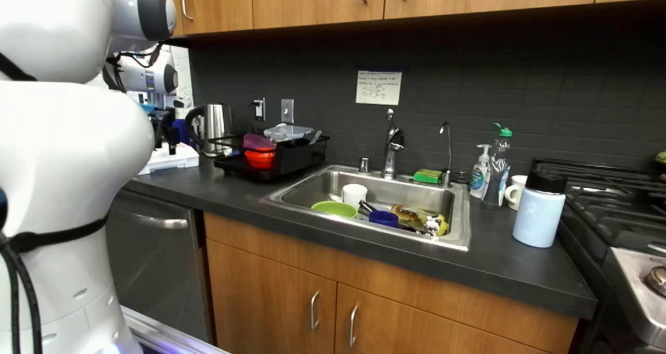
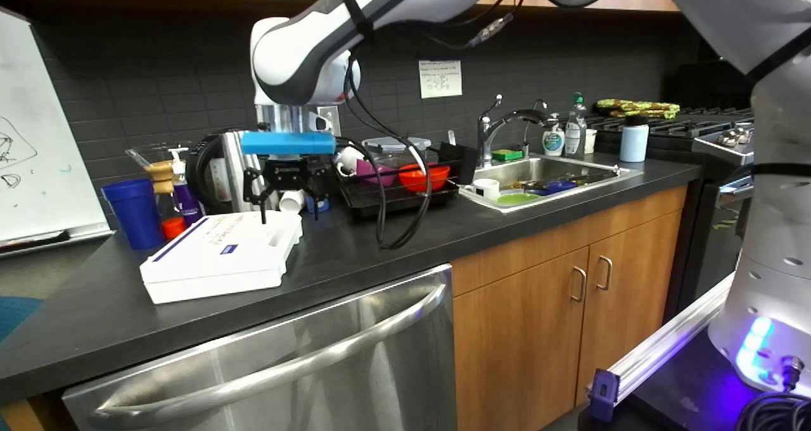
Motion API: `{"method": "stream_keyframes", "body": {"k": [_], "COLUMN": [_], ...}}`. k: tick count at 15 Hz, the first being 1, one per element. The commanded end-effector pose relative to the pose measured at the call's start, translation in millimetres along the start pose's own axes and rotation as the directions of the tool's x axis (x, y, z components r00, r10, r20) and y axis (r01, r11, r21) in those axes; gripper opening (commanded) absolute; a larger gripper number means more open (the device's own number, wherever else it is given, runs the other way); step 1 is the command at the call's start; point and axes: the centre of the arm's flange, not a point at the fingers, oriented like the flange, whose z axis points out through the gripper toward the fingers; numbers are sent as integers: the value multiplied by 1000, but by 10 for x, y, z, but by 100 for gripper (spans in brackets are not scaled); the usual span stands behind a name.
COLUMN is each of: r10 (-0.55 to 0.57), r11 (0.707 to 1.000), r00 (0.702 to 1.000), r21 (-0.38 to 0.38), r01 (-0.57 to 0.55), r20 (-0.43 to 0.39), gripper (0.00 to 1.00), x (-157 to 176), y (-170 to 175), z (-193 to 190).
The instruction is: Lift the lid off the white boxed case and place it on the kitchen counter
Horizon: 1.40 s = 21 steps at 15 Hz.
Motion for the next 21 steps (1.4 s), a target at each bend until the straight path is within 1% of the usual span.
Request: {"method": "stream_keyframes", "body": {"k": [1,10,21], "r10": [-25,-46,-49], "r11": [1000,997,996], "r00": [999,998,998], "r21": [-12,-67,-77], "r01": [25,43,46], "r20": [-20,-41,-41], "gripper": [100,100,100], "x": [27,92,92], "y": [-8,118,139], "z": [19,200,235]}}
